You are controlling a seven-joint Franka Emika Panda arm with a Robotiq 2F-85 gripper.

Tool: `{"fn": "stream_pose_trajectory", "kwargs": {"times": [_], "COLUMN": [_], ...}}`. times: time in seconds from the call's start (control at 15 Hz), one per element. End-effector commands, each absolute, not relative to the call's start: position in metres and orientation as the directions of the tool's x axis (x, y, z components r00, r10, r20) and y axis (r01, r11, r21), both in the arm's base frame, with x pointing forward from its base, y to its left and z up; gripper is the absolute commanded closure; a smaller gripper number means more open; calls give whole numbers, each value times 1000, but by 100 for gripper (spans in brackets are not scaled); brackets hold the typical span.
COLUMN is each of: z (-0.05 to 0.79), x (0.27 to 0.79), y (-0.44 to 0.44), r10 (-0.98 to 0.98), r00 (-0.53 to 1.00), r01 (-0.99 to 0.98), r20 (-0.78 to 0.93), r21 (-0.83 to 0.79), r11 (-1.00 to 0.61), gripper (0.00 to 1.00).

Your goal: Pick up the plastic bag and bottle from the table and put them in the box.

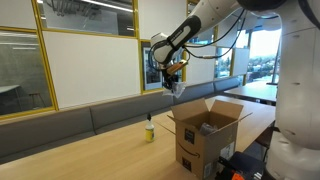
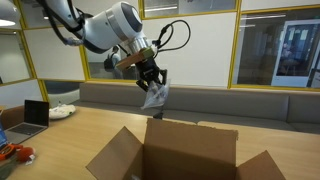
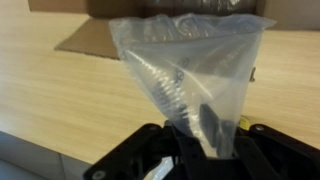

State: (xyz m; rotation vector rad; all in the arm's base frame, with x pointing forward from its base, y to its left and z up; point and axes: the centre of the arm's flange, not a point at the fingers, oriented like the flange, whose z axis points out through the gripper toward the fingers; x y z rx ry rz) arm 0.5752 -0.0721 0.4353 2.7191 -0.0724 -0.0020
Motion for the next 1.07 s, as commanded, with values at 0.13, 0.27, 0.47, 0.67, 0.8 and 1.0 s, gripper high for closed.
{"fn": "stream_pose_trajectory", "kwargs": {"times": [0.13, 0.27, 0.47, 0.67, 0.8, 1.0], "z": [438, 426, 392, 350, 325, 291], "x": [468, 446, 422, 407, 400, 391], "y": [-80, -87, -102, -116, -124, -132], "r10": [-197, -237, -296, -334, -351, -373], "r00": [979, 970, 952, 936, 929, 916], "r01": [-161, -196, -246, -285, -307, -336], "r20": [-44, -51, -75, -107, -120, -144], "r21": [419, 411, 384, 324, 285, 231], "r11": [-894, -890, -890, -902, -908, -913], "gripper": [91, 91, 91, 91, 91, 91]}}
